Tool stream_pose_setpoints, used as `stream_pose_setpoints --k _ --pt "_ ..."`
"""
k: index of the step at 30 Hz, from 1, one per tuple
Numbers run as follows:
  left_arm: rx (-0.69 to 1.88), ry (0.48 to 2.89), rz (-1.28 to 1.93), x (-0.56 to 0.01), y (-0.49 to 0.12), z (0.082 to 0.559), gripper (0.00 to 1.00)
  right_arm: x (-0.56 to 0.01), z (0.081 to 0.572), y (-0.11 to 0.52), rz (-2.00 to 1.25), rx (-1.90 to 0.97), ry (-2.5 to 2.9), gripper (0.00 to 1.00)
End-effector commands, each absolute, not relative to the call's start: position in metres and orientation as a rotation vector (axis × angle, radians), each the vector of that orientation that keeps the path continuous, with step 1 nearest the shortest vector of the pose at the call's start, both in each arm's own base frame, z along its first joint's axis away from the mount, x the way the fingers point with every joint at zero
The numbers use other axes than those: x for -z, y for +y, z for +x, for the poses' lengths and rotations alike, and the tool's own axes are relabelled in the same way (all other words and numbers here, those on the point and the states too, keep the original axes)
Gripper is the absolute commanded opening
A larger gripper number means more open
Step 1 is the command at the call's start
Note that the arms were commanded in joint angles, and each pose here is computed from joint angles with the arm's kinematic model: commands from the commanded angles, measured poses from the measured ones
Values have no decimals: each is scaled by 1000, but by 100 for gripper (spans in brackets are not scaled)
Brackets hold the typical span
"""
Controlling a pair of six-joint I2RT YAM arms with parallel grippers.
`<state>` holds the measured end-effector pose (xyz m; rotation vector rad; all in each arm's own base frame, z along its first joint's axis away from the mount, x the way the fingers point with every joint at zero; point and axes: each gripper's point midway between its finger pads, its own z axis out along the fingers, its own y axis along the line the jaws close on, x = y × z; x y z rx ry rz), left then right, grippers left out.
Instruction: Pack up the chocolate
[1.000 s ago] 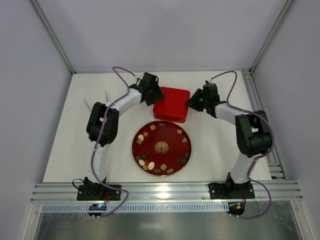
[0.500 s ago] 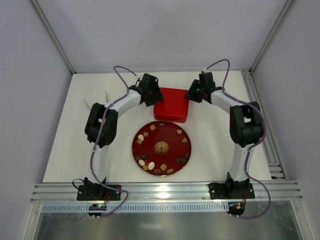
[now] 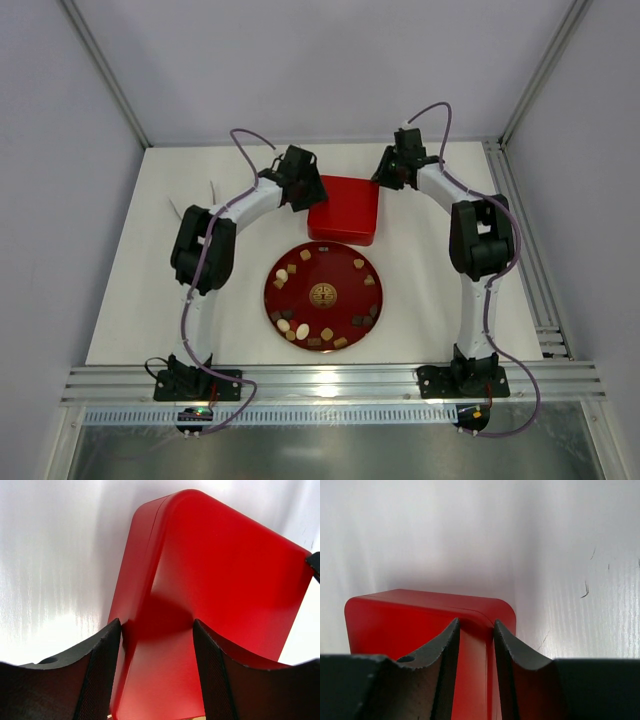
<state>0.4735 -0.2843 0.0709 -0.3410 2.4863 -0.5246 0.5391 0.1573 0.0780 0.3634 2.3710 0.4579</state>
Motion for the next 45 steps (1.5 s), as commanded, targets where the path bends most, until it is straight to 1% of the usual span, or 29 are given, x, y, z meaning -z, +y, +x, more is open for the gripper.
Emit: stream_pose_setpoints --k 1,2,4,6,7,8,10,14,16,17,19,20,22,26,31,37,40,41,45 --pt "118 2945 -238 33 -230 376 57 0 482 122 340 -184 2680 31" --pt "115 2946 -233 33 -229 375 57 1 481 124 331 -188 2688 27" --pt "115 2956 -219 35 -228 373 57 2 478 124 326 -183 2698 24" --pt "122 2960 -216 34 -229 372 57 -1 476 125 323 -189 2689 23" --pt "128 2958 -216 33 -230 373 57 -4 476 125 323 -197 2677 25" --pt "144 2952 -215 30 -232 375 57 -16 478 126 318 -209 2649 30" --pt "163 2946 -216 27 -235 377 57 -24 472 133 297 -261 2642 36" --pt "168 2946 -229 24 -236 379 57 -43 456 142 247 -290 2627 41" --pt "172 2945 -237 25 -237 380 57 -46 440 147 234 -324 2621 42" --pt "172 2946 -242 26 -237 380 57 -38 426 148 231 -320 2650 43" --pt "168 2951 -256 28 -238 380 57 -44 414 151 219 -337 2635 43" --pt "164 2952 -261 29 -237 380 57 -32 395 148 231 -331 2672 43" --pt "165 2955 -275 31 -238 380 57 -40 385 153 218 -351 2641 43" --pt "161 2959 -291 34 -239 381 56 -26 347 152 215 -335 2683 43" --pt "199 2974 -304 34 -244 377 56 -15 327 153 208 -305 2714 43" --pt "207 2946 -289 26 -241 378 58 -8 329 153 201 -297 2723 43" --pt "226 2940 -289 22 -238 375 57 -12 344 161 154 -322 2716 44" --pt "232 2936 -281 20 -238 374 58 -20 356 166 124 -339 2693 43" --pt "264 2912 -259 9 -236 375 59 -22 370 175 92 -362 2699 44"
